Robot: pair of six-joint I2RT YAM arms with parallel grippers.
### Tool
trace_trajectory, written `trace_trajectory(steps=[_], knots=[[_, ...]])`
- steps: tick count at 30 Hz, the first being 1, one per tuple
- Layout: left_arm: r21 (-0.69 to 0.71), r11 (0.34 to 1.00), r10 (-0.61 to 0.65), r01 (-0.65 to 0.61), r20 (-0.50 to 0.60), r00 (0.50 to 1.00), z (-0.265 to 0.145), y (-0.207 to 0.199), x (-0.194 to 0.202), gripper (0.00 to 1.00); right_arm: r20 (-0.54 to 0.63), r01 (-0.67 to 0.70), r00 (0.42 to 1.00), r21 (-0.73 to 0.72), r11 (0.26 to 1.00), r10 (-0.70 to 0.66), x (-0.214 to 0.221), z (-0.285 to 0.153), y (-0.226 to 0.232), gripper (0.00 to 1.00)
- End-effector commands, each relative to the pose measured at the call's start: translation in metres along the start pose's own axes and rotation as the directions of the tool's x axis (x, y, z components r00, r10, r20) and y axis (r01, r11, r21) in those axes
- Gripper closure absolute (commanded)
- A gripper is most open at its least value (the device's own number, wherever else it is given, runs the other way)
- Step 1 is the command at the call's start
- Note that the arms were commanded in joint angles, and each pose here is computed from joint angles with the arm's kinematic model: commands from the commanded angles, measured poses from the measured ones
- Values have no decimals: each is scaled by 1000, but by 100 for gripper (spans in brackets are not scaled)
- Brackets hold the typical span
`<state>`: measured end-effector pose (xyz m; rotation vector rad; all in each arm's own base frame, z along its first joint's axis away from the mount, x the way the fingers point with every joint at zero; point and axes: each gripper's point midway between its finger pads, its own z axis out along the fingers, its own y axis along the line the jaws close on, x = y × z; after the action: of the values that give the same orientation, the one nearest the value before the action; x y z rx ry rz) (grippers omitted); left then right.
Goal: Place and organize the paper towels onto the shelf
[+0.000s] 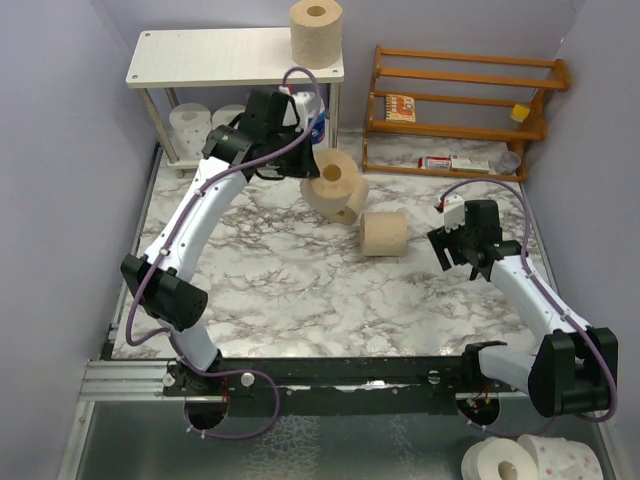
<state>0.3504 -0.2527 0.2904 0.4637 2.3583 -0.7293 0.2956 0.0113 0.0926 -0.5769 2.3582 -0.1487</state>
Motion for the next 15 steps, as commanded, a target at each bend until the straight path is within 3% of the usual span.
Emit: trace_trajectory(steps=[1, 7, 15], knots=[[-93, 973, -173, 213, 326, 930, -47, 17, -87, 100, 11, 0, 1000, 42, 999, -1, -6, 1, -9, 26], [40, 900, -391, 434, 514, 763, -94, 35, -149, 100, 11, 1, 1000, 51, 999, -1, -5, 0, -11, 26], [-9, 791, -356, 612, 807, 472, -176, 105, -204, 100, 1, 3, 1000, 45, 999, -4, -2, 3, -9, 26]])
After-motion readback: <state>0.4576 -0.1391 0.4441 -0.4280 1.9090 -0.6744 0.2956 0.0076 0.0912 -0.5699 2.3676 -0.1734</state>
